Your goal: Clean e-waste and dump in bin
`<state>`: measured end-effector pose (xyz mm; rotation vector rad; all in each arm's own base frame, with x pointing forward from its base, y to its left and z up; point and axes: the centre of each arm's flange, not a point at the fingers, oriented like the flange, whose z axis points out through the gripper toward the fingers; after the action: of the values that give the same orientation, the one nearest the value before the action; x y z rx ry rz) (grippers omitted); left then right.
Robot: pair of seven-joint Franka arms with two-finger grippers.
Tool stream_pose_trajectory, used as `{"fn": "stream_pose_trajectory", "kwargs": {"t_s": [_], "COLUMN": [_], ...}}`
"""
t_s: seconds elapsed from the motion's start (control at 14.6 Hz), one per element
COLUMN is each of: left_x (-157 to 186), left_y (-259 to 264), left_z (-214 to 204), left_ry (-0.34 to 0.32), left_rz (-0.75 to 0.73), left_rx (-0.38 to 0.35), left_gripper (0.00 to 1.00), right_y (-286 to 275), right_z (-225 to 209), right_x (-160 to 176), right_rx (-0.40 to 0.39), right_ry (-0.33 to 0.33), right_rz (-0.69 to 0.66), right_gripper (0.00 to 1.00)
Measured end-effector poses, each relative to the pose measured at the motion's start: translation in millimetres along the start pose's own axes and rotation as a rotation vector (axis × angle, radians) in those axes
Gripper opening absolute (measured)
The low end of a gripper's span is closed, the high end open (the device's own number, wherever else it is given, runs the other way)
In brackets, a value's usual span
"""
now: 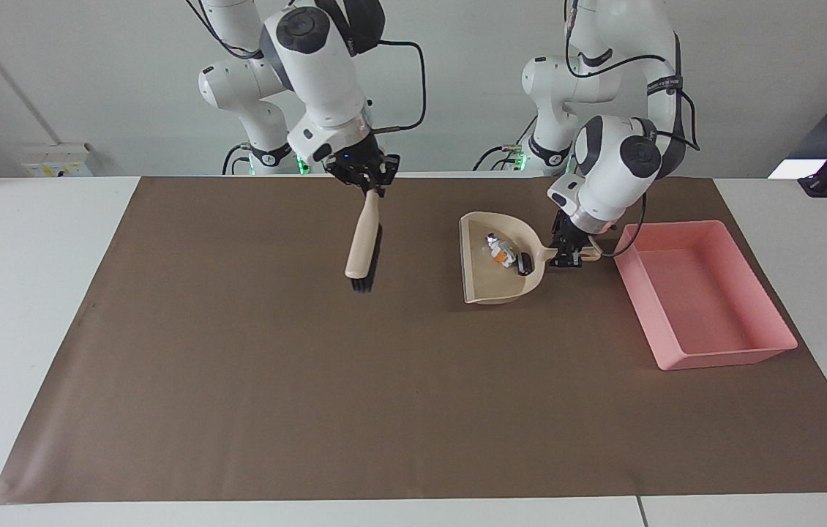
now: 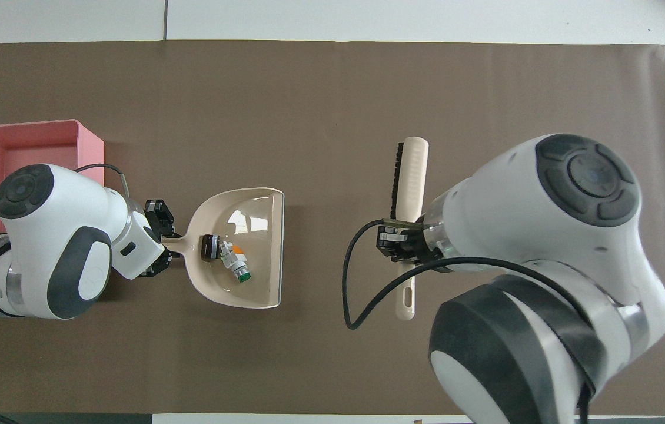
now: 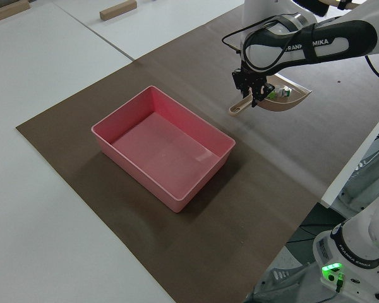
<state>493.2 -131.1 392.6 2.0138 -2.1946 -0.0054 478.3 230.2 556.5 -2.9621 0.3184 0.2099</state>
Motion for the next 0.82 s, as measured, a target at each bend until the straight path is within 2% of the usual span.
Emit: {"fn": "stream_pose_trajectory", "kwargs": {"t_s": [0.21,0.41,0.82], "left_x": [-33.7,-91.7,-208.9], "left_y": [-15.4,-21.3,-10.7], "left_z": [-57.9,-98.1,-128.9], "left_ry": [0.019,0.034,0.055], "left_rz": [-0.04,-0.099,-0.229], "left_rx": [0.032,0.056,0.08], "left_gripper": [0.32,0.32,0.32], "right_y": [60.7,99.7,145.9], "right_z": [-31.6,-44.1,-41.3], "right_x": [20.8,33.9,46.0], "right_rx": [-0.01,-0.041,-0.057], "right_ry": [-0.01,-0.026,-0.07], "right_rz": [-0.015,-0.021,0.009], "right_gripper": [0.25,0.25,0.25]}}
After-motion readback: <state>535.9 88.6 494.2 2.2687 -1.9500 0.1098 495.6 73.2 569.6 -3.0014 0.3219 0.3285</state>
